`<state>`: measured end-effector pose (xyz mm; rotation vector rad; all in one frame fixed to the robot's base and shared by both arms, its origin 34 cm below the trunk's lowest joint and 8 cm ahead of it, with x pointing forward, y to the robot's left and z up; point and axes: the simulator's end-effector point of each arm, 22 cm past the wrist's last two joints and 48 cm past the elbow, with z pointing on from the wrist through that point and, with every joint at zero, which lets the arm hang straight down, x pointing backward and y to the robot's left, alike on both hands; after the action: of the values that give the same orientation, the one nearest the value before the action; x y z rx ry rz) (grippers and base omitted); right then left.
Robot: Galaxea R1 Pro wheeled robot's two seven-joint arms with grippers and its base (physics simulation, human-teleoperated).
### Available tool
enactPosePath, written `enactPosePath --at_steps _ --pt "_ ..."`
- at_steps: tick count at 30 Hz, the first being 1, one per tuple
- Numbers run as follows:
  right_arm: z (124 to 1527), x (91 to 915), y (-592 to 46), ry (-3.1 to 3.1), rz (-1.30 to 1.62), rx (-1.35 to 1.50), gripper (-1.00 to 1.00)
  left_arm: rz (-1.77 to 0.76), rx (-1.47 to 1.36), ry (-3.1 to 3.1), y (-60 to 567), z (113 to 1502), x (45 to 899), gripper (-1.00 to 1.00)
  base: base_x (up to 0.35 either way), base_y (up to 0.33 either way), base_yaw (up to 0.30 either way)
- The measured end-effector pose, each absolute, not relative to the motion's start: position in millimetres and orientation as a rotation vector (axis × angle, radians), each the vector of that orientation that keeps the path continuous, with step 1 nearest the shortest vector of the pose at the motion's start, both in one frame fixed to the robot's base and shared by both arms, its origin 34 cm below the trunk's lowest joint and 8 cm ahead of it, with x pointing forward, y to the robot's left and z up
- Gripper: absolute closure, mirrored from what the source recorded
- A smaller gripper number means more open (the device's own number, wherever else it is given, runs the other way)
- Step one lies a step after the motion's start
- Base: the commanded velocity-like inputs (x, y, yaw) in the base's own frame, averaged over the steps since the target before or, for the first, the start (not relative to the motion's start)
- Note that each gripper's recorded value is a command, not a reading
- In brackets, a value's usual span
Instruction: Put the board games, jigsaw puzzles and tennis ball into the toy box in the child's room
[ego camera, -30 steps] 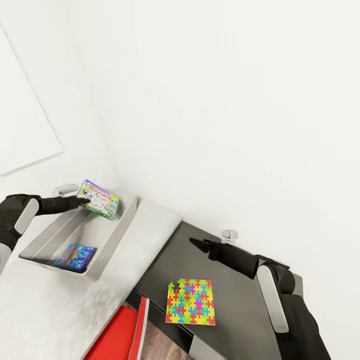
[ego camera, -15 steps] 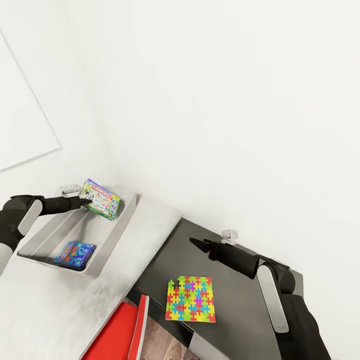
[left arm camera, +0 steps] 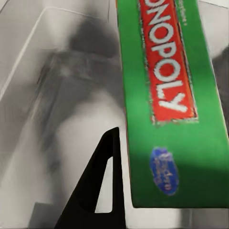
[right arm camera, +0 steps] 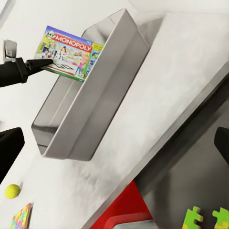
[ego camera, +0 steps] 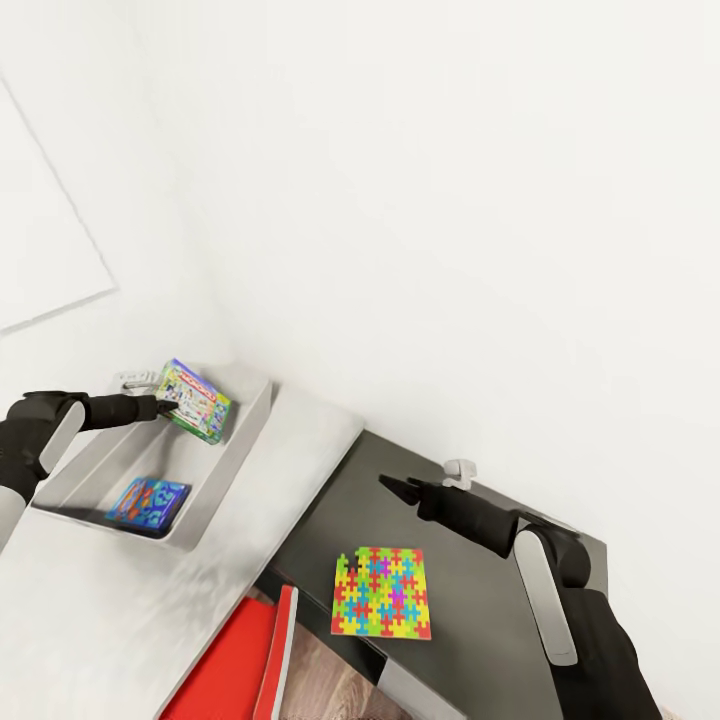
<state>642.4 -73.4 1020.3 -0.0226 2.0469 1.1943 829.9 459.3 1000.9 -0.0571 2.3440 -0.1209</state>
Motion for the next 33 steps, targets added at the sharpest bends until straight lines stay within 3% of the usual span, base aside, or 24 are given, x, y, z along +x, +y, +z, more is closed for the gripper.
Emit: enactPosePath --at_steps 33 --pt "992 643 -74 2.091 1.206 0.008 -1.00 -0.102 -0.076 2.370 474 974 835 1.00 0.000 0.000 0.000"
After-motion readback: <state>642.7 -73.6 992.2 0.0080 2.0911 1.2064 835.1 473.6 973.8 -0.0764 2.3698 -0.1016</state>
